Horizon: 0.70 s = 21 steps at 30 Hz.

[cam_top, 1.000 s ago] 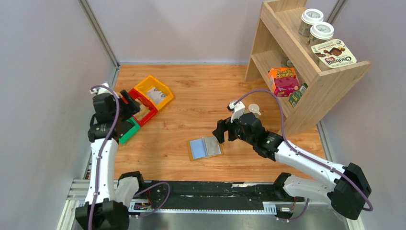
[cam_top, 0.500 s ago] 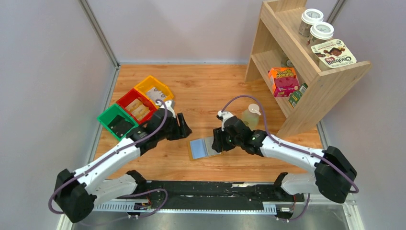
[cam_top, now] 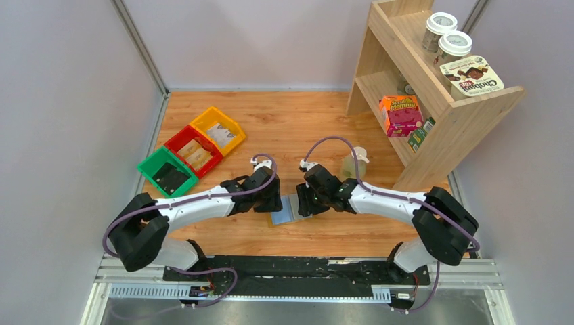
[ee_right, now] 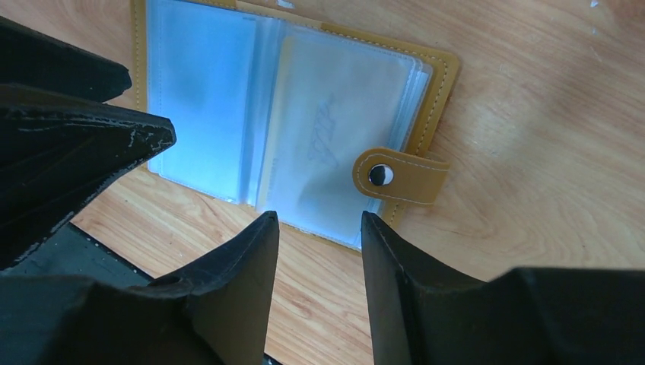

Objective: Take the credit cards out of the card holder
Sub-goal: Remove the credit card from the card holder.

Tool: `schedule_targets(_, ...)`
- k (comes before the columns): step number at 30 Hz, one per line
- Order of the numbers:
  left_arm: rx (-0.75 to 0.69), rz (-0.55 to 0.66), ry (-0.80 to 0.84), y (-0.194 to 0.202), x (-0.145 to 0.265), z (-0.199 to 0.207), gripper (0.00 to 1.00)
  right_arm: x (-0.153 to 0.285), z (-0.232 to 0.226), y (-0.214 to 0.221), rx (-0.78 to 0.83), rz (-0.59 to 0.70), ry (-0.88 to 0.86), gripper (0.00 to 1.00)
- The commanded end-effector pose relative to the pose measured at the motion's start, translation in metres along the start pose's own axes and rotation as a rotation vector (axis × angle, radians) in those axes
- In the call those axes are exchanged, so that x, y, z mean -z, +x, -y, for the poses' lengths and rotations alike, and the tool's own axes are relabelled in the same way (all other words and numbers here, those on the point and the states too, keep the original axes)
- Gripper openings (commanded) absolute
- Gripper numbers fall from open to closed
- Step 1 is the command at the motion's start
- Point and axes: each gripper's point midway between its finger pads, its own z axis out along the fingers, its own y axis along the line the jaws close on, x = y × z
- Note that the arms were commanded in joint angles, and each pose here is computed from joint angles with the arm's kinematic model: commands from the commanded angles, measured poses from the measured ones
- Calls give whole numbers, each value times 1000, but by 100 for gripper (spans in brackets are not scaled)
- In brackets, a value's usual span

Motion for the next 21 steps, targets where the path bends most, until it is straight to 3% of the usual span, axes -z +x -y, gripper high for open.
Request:
schedule_targets(1, 8, -9, -37, 3, -4, -1, 52, -1, -2, -13, -20, 28, 29, 47)
schedule_targets(7, 32, -45, -69, 19, -17, -12, 50, -6, 3, -10, -32, 9, 55, 47)
schedule_targets(14, 48, -88, -65, 31, -25, -13, 40, -11, -1, -8, -22, -15, 39, 47)
schedule_targets(21, 47, -88, -61, 31, -25, -13, 34, 2, -17, -18, 3, 41, -50, 42)
